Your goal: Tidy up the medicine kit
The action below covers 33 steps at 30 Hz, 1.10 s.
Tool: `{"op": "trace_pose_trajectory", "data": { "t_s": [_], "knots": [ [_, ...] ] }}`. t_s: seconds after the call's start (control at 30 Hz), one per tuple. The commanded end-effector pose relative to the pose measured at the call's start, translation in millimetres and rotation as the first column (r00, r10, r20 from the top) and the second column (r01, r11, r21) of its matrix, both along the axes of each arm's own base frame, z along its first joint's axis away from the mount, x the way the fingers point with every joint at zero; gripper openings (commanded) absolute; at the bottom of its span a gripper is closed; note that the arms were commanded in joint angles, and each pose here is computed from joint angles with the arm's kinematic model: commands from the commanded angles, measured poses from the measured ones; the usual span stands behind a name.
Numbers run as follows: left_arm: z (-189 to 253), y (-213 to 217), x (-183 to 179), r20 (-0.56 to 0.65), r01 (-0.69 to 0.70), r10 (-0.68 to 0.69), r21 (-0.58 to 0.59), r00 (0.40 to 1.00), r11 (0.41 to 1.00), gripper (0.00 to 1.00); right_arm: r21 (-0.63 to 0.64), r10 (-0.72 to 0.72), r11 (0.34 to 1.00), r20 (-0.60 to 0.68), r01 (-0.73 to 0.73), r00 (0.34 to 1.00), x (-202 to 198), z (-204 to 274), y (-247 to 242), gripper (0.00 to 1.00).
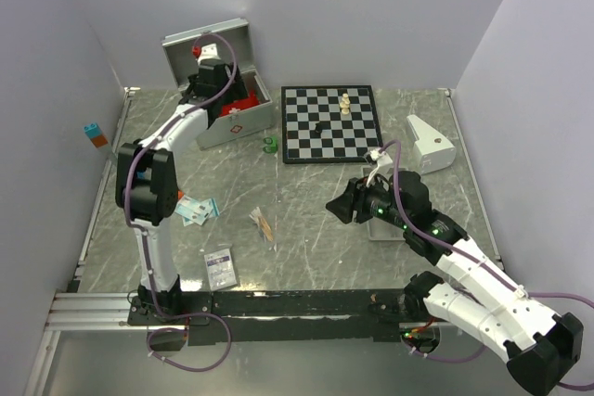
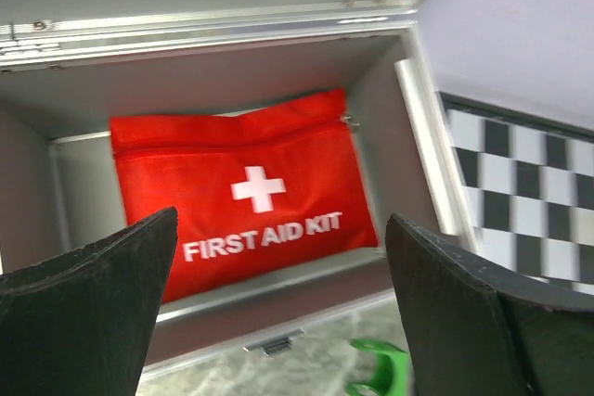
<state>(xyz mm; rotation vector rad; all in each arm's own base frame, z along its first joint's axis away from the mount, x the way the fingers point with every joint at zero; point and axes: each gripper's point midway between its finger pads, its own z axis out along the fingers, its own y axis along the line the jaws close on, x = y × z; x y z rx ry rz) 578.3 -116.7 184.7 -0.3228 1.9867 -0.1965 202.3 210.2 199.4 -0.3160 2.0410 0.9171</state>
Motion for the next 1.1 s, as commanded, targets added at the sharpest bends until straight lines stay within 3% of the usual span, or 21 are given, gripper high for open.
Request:
{"op": "trace_pose_trajectory", "data": {
  "t_s": [0.0,0.13,0.4,0.8,0.93,1.07],
  "knots": [
    [-4,22,4,-0.034,-0.063,0.067,0.114,0.997,0.991,0.98,0.004,-0.014,1.000,0.039,0.014,0.999,1,12,-3,0.59],
    [-27,40,-14,-0.122,-0.103,0.125,0.168,0.985,0.980,0.97,-0.005,-0.013,1.000,0.044,0.013,0.999,3,12,-3,0.59],
    [-67,61,-68,-0.261,-0.058,0.131,0.271,0.956,0.961,0.91,0.026,0.014,1.000,0.045,-0.015,0.999,3,14,6,0.59],
    [-84,94,-137,-0.382,-0.125,0.203,0.219,0.901,0.968,0.89,0.021,0.030,0.999,0.054,-0.032,0.998,1,15,6,0.59],
    [-80,104,-165,-0.348,-0.181,0.250,0.218,0.903,0.959,0.88,0.017,0.029,0.999,0.058,-0.030,0.998,1,12,5,0.59],
    [-40,106,-166,-0.241,-0.251,0.282,0.151,0.929,0.956,0.89,0.011,0.026,1.000,0.056,-0.027,0.998,3,13,6,0.59]
  ]
}}
